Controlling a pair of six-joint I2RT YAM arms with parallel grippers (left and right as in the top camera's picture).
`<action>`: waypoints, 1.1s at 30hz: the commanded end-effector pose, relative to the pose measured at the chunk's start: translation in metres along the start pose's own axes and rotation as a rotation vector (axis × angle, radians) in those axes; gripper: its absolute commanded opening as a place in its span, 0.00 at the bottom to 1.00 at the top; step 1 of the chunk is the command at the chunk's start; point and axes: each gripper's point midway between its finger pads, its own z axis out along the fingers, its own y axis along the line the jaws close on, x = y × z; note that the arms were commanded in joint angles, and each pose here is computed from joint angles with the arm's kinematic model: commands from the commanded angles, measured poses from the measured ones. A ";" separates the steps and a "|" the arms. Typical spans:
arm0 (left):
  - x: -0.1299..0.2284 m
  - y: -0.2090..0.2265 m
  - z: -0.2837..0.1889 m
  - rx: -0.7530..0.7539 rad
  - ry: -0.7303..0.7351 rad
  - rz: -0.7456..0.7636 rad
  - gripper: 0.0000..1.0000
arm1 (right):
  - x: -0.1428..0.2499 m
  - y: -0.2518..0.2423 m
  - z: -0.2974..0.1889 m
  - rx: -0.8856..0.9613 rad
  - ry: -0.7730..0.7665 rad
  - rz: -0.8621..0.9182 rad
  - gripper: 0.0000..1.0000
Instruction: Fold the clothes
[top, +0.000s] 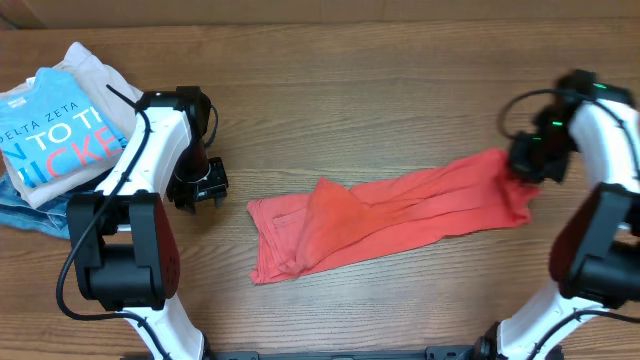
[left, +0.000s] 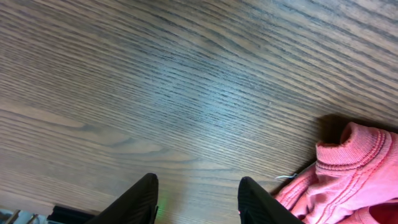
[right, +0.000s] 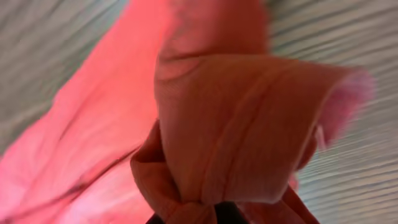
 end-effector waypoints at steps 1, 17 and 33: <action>-0.005 -0.002 -0.009 0.028 -0.030 -0.015 0.47 | 0.011 0.030 -0.017 0.077 -0.031 -0.140 0.04; -0.004 -0.003 -0.009 0.026 -0.027 -0.007 0.47 | 0.087 0.125 0.021 0.186 0.044 -0.533 0.07; -0.004 -0.002 -0.009 0.026 -0.027 -0.007 0.47 | 0.131 0.170 0.031 0.178 0.059 -0.721 0.09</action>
